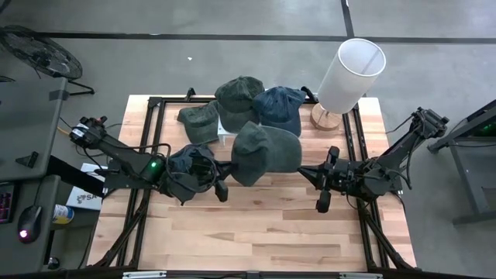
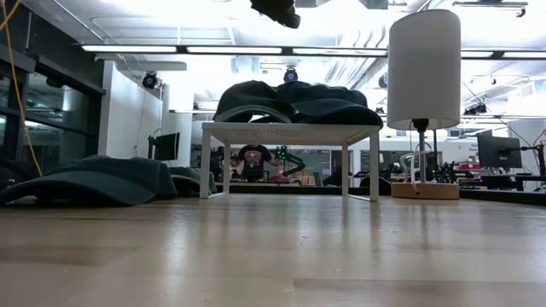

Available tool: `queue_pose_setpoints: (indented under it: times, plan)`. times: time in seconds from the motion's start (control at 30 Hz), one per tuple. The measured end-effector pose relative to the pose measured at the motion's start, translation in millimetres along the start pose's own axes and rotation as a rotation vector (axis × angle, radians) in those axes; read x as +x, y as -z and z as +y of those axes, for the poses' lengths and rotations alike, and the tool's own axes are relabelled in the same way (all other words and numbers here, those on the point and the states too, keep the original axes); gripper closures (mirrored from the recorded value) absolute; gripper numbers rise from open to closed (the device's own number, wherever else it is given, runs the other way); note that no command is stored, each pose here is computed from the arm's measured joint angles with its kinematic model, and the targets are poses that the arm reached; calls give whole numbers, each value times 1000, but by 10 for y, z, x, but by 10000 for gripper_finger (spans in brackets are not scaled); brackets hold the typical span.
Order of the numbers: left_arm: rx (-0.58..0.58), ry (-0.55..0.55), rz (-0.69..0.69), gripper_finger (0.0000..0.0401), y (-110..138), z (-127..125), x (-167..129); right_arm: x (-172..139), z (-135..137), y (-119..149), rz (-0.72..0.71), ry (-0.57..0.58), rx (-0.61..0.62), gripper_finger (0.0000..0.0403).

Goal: Pick & Place hat
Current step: Stack the dark green cap on the dark green cap on the shelf

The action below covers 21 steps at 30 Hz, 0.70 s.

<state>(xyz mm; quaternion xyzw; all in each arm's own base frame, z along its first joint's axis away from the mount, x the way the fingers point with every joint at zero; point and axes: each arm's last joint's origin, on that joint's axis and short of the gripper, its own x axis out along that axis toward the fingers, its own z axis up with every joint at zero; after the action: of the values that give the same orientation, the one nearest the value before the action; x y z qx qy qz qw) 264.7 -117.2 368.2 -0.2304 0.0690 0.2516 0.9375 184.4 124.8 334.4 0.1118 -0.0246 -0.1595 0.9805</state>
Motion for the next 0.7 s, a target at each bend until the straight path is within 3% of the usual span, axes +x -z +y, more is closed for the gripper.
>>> queue_pose_setpoints:
  times: [0.2, 0.4, 0.7]
  plan:
    - [-3, 26, 22, 386, 5, -10, -1, 0, -1, -9, -7, 8, 9, 371]
    - [0, 39, 33, 386, -22, -11, -17, -18, -21, -46, -16, 5, 65, 313]
    - [115, 111, 105, 386, -369, -92, -178, -75, -84, -148, -29, -34, 104, 219]
